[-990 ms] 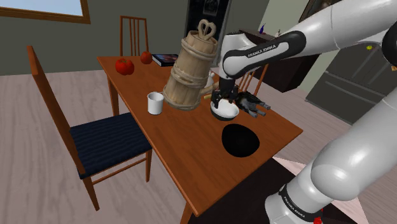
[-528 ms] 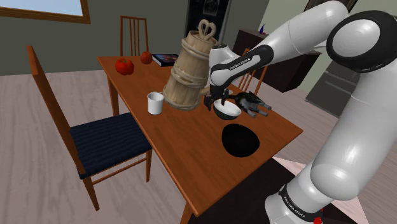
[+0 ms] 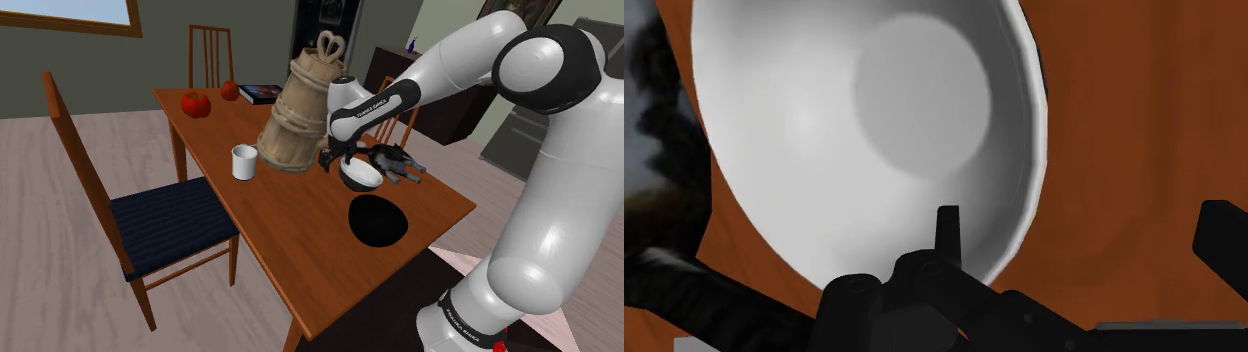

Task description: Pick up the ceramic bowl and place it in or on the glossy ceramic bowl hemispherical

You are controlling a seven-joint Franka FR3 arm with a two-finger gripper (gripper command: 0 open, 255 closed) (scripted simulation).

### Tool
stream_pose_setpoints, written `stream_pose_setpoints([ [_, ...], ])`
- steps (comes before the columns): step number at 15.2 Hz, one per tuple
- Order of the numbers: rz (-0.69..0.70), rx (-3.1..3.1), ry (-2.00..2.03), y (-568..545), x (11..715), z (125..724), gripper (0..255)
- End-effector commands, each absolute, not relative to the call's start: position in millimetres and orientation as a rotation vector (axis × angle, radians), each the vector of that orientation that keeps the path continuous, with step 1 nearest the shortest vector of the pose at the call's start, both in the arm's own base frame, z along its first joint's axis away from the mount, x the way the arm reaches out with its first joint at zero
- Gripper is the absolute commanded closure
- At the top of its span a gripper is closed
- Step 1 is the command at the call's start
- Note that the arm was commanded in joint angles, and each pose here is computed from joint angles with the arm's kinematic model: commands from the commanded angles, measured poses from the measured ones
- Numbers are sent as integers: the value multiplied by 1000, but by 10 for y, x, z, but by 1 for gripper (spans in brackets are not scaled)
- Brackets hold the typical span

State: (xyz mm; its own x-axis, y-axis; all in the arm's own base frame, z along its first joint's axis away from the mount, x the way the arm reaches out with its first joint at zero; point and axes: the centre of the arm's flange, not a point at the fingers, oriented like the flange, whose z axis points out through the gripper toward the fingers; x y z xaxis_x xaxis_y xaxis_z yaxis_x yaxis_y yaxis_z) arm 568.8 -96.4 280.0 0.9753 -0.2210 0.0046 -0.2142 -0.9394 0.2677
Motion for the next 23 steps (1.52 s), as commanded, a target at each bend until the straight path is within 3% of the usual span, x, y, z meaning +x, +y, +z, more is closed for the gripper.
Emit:
stream_pose_setpoints([
  [1, -121, 2855, -309, -966, 5634, 2411, 0],
  [9, -121, 2855, -309, -966, 5634, 2411, 0],
  [10, -121, 2856, -310, -1006, 5593, 2509, 255],
  [23, -121, 2855, -309, -966, 5634, 2622, 255],
])
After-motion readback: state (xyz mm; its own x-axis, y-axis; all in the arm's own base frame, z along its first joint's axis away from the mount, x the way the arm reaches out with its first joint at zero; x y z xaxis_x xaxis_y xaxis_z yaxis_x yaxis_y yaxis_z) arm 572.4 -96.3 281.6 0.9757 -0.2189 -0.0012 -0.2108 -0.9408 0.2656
